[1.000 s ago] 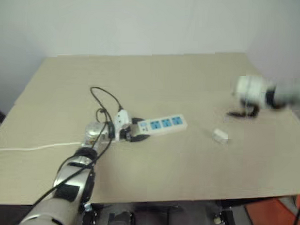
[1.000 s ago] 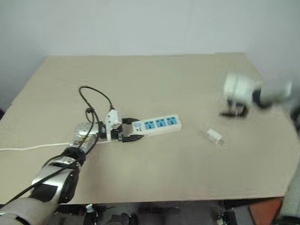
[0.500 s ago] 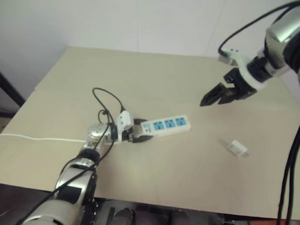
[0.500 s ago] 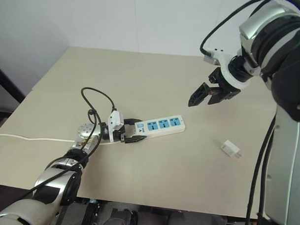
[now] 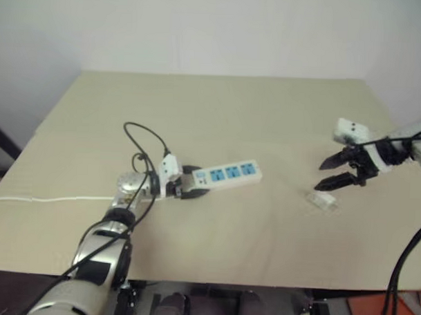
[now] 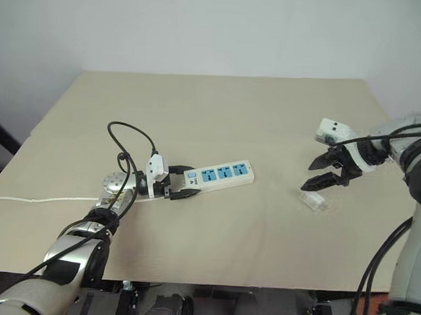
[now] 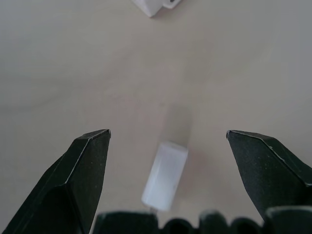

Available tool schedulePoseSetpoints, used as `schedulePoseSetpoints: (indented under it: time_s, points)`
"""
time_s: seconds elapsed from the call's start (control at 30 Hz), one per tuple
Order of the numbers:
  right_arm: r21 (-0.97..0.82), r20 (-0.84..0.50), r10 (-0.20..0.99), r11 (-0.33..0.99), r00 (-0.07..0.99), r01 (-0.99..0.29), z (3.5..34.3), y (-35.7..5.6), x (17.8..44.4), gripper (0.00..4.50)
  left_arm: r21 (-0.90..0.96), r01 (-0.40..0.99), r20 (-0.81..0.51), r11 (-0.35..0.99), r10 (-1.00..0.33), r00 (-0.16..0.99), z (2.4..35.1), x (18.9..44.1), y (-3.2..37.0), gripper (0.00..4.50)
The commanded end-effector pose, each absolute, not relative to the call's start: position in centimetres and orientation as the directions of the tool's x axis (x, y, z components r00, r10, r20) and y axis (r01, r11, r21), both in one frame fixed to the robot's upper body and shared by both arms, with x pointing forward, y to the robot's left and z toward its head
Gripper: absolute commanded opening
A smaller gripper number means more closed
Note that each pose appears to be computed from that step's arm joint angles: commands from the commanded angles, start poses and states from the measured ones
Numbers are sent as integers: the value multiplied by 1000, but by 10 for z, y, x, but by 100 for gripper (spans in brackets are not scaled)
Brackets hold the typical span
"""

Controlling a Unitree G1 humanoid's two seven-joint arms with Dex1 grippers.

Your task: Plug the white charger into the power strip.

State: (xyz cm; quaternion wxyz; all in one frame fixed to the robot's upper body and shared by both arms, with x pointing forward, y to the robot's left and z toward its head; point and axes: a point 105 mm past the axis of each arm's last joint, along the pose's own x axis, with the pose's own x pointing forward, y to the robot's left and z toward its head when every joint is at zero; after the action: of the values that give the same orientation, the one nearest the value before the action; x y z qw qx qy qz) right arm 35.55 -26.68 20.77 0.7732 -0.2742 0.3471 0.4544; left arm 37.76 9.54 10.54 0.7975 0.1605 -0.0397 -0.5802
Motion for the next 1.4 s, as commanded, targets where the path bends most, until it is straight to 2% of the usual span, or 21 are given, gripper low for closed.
schedulePoseSetpoints:
  time_s: [0.03,0.27,0.4,0.5,0.7,1.2,1.4]
  points:
    - [-32,-782,545,448,301,-894,218,-252,354,450,300,919,-127,255,-945,303,107,376,92,326]
    - [89,-849,472,570,237,-817,217,-220,363,450,298,917,-126,266,-941,314,104,376,95,326]
    - [62,-876,426,564,226,-824,204,-213,368,450,300,914,-125,271,-939,320,101,374,96,326]
    - [-27,-900,356,533,253,-846,187,-225,372,450,300,913,-127,276,-937,325,100,373,99,326]
    - [-38,-906,340,524,250,-851,178,-229,372,450,294,915,-129,277,-937,324,100,372,101,326]
    - [-114,-955,140,638,260,-762,150,-237,376,450,305,914,-138,267,-937,320,101,374,97,326]
    - [-114,-960,119,662,255,-740,150,-236,376,450,303,914,-136,269,-937,321,101,374,98,326]
